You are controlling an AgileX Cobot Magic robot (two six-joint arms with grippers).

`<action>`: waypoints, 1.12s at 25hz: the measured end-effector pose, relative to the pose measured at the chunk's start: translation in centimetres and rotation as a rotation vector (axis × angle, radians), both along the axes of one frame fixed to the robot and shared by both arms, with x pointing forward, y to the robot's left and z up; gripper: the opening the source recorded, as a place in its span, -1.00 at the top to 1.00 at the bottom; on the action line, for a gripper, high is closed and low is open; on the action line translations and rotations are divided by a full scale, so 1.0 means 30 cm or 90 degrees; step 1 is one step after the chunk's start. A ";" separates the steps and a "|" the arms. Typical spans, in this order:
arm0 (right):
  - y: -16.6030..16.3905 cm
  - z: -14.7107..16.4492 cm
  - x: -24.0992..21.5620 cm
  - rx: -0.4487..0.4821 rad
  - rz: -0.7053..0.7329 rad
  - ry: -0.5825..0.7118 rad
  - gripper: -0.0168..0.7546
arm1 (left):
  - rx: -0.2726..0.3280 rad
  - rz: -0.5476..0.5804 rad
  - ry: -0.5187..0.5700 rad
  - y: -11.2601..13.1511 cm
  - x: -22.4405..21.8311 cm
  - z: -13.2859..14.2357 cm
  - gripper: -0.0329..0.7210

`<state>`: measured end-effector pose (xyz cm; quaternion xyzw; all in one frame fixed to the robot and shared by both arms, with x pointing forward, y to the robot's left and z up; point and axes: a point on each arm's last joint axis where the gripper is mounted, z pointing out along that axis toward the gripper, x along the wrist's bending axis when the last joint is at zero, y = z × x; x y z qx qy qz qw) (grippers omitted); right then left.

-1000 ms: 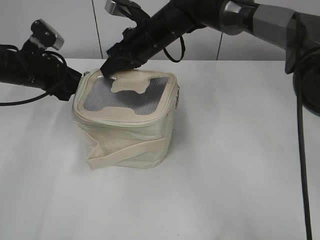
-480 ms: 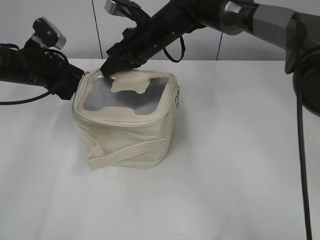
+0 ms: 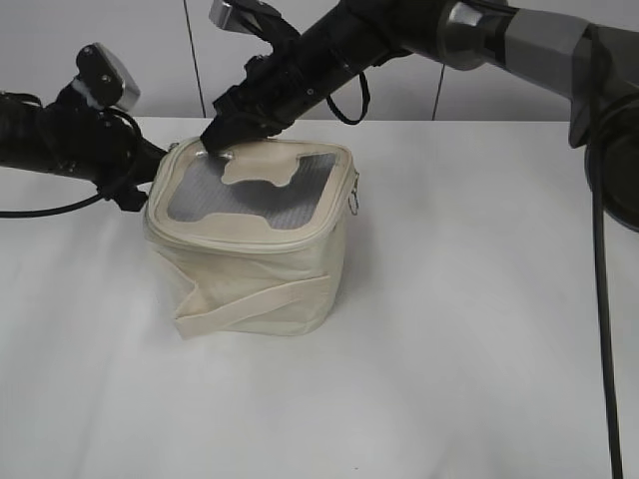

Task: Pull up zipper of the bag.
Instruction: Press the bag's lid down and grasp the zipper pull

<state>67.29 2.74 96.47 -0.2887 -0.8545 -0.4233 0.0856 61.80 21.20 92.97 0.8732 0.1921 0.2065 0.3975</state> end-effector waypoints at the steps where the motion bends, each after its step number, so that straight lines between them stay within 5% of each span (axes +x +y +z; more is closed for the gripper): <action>1: 0.000 0.000 0.000 0.000 0.000 0.000 0.81 | 0.009 -0.002 0.000 0.002 -0.001 -0.003 0.91; 12: 0.000 0.000 0.000 0.000 0.000 0.000 0.81 | 0.075 0.022 0.024 0.029 -0.030 0.056 0.92; 28: 0.002 0.002 -0.003 0.008 -0.001 0.012 0.81 | 0.094 0.031 0.030 -0.015 -0.240 0.117 0.92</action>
